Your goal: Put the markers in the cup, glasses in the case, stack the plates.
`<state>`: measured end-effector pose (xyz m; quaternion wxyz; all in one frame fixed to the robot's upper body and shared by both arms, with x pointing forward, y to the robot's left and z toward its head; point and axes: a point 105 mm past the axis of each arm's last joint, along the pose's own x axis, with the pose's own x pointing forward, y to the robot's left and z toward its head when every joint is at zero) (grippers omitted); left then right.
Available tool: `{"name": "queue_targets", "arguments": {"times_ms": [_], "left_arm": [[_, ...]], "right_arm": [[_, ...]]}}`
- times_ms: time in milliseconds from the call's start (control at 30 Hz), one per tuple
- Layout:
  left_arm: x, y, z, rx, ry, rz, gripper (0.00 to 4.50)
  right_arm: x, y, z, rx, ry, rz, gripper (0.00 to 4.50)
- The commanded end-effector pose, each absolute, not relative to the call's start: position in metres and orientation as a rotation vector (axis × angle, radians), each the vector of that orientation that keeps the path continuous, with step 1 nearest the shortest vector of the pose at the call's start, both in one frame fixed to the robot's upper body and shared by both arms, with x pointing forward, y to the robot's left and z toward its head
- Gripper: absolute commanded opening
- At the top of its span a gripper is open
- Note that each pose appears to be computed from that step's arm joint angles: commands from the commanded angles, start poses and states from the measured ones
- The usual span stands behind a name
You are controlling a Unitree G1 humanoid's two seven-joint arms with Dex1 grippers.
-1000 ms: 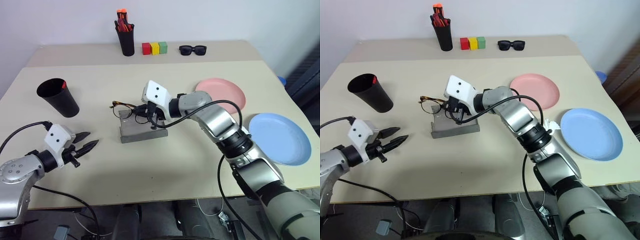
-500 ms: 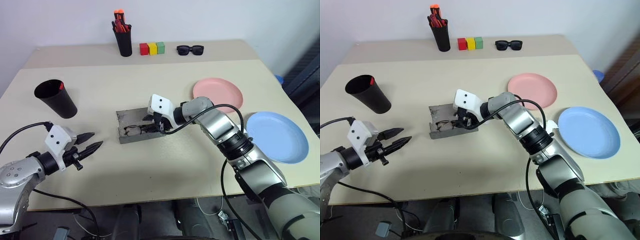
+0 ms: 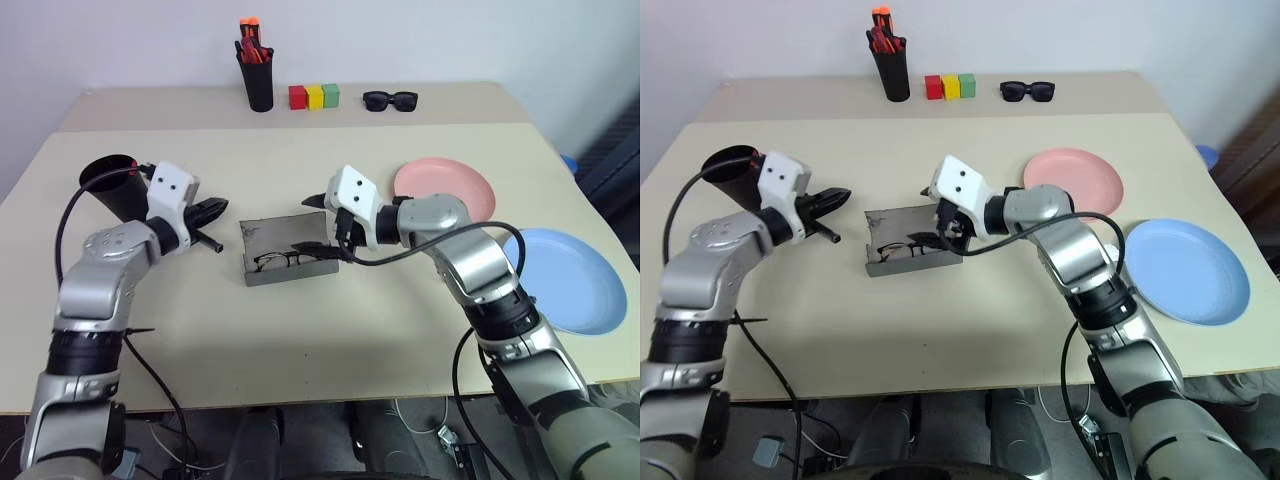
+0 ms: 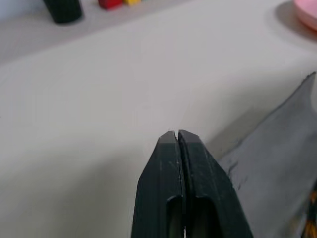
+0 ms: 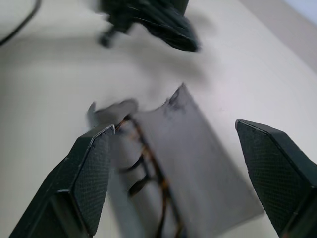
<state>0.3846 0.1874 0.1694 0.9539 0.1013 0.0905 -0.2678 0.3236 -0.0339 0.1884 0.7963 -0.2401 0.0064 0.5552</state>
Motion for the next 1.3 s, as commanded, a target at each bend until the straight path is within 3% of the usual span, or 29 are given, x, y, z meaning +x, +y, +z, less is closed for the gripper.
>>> {"name": "queue_targets", "arguments": {"times_ms": [33, 133, 300, 467, 700, 1067, 1167, 1300], "left_arm": [[0.408, 0.187, 0.164, 0.253, 0.275, -0.545, 0.04], [0.419, 0.182, 0.170, 0.157, 0.280, -0.568, 0.04], [0.415, 0.174, 0.146, 0.234, 0.382, -0.676, 0.04], [0.395, 0.168, 0.137, 0.278, 0.397, -0.817, 0.04], [0.374, 0.165, 0.158, 0.282, 0.211, -0.903, 0.04], [0.323, 0.132, 0.162, 0.291, 0.149, -1.067, 0.04], [0.329, 0.135, 0.169, 0.240, 0.118, -1.016, 0.04], [0.366, 0.170, 0.165, 0.243, 0.180, -0.736, 0.04]], "right_arm": [[0.301, -0.059, 0.199, -0.532, -0.078, 1.146, 3.98], [0.280, -0.075, 0.183, -0.534, -0.034, 1.151, 3.98], [0.272, -0.091, 0.166, -0.519, 0.037, 1.073, 3.98], [0.272, -0.095, 0.169, -0.494, 0.041, 1.053, 3.98], [0.278, -0.097, 0.169, -0.479, 0.055, 1.046, 3.98], [0.290, -0.101, 0.162, -0.467, 0.078, 1.022, 3.98], [0.291, -0.100, 0.161, -0.465, 0.079, 1.019, 3.98], [0.287, -0.099, 0.157, -0.462, 0.085, 1.020, 3.98]]}}
